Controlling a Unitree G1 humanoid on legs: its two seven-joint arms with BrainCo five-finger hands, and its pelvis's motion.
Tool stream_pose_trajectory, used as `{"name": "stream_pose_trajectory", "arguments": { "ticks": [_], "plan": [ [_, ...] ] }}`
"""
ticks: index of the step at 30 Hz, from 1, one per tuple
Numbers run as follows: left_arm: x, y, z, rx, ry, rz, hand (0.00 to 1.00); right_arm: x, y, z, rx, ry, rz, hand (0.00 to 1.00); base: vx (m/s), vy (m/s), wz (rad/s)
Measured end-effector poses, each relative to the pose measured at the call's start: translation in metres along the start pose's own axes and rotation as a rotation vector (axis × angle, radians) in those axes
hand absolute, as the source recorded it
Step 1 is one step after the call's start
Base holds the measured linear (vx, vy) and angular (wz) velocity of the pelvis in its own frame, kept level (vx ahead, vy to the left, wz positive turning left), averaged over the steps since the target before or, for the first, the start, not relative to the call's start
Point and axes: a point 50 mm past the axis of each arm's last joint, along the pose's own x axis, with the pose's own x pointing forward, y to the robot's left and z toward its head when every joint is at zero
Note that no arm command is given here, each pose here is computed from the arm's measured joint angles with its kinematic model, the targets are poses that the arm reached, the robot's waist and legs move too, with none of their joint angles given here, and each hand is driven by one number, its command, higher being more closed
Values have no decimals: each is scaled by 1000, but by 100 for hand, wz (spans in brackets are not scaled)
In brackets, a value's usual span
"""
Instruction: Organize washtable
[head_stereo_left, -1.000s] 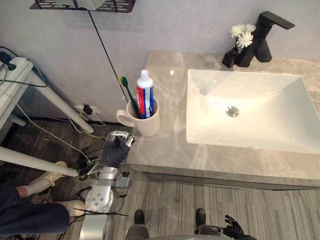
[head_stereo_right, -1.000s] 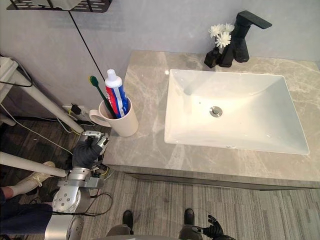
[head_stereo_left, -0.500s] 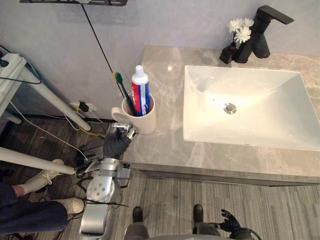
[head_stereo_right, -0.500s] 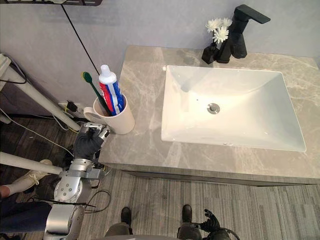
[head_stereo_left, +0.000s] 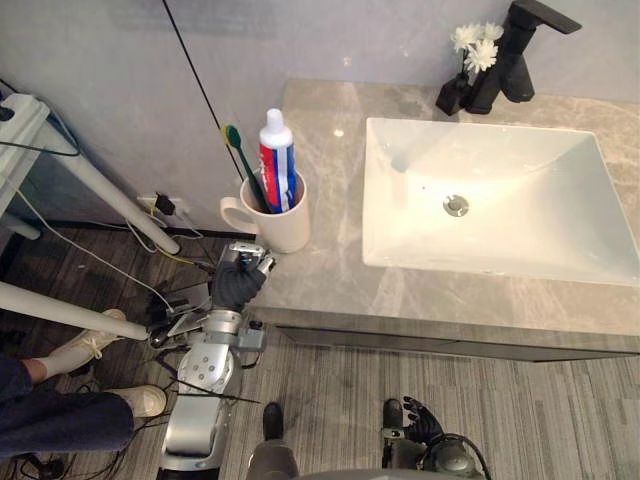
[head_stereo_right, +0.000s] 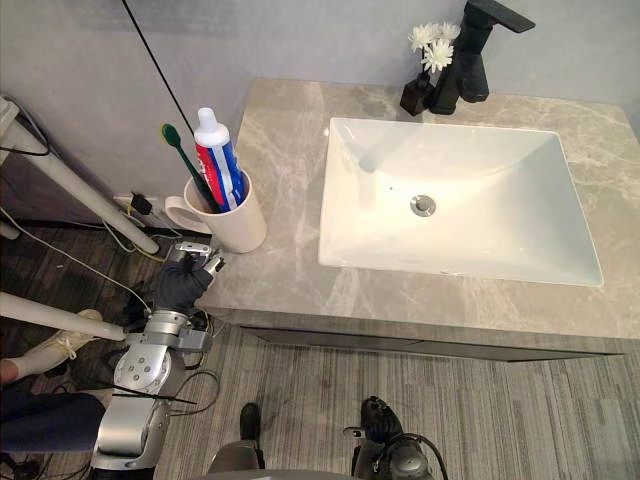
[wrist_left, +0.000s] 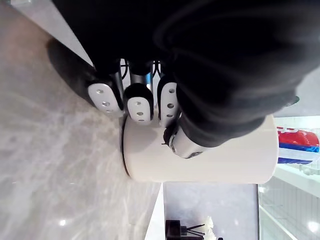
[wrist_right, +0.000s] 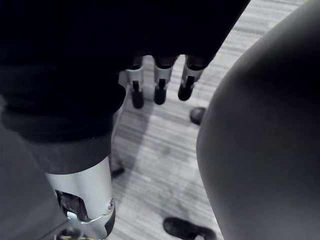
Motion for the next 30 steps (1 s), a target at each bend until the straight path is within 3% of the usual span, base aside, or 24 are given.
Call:
{"name": "stream_pose_trajectory", "arguments": {
  "ticks": [20,30],
  "plan": [
    [44,24,10,108,-69,123,100,1,3,10,3,-42,4,0,-2,-1,-2],
    [56,25,17,44,-95,111,100,3,2,17,2,-59,0,0,0,0,0]
  ]
}}
